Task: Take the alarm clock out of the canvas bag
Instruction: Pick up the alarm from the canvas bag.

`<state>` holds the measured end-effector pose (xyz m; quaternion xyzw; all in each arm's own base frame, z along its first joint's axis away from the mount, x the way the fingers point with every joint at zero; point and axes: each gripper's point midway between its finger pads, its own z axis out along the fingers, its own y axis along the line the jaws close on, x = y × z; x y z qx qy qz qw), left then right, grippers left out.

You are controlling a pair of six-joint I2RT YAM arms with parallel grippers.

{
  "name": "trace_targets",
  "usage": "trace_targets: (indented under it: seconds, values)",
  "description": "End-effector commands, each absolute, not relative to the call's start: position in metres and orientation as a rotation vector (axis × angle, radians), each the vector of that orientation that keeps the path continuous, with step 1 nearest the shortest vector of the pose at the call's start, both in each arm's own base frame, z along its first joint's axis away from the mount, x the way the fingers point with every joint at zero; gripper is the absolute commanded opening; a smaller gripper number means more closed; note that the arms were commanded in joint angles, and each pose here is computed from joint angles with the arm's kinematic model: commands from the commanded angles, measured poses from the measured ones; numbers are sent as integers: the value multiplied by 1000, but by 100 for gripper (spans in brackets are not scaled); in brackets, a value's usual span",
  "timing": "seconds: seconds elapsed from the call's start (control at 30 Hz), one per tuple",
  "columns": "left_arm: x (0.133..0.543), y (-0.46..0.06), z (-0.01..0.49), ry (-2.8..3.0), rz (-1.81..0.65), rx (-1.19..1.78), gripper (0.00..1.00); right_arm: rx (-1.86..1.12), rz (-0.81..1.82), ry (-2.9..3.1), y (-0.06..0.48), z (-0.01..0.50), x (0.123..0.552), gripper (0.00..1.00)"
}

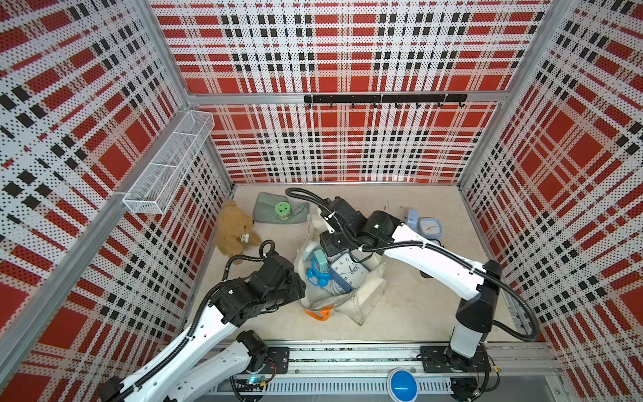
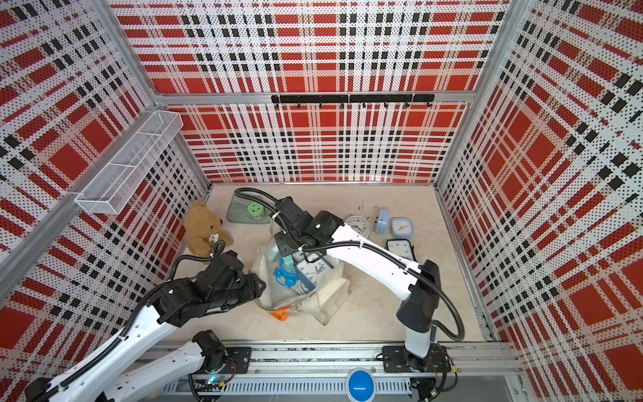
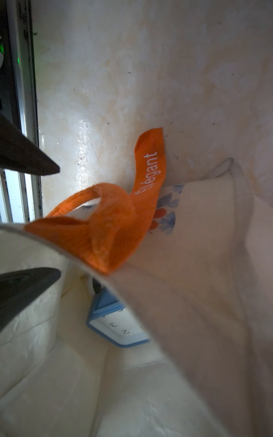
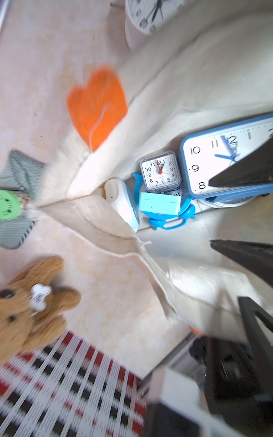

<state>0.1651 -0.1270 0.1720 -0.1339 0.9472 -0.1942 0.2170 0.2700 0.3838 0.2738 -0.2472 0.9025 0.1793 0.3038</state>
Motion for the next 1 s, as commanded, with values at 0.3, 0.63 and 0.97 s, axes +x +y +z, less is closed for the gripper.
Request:
trace_targets:
  seconds: [0.3,0.63,0.97]
  values:
    - [165,-112,191,2565,-500,-402,73,-734,463,2498,411,201,275,79]
    - [166,-107,186,2570,-484,-414,75,-712,258,2561,416,130,302,71]
    - [168,-105,183,2573,-507,-433,75,-693,254,2605,427,97,312,45]
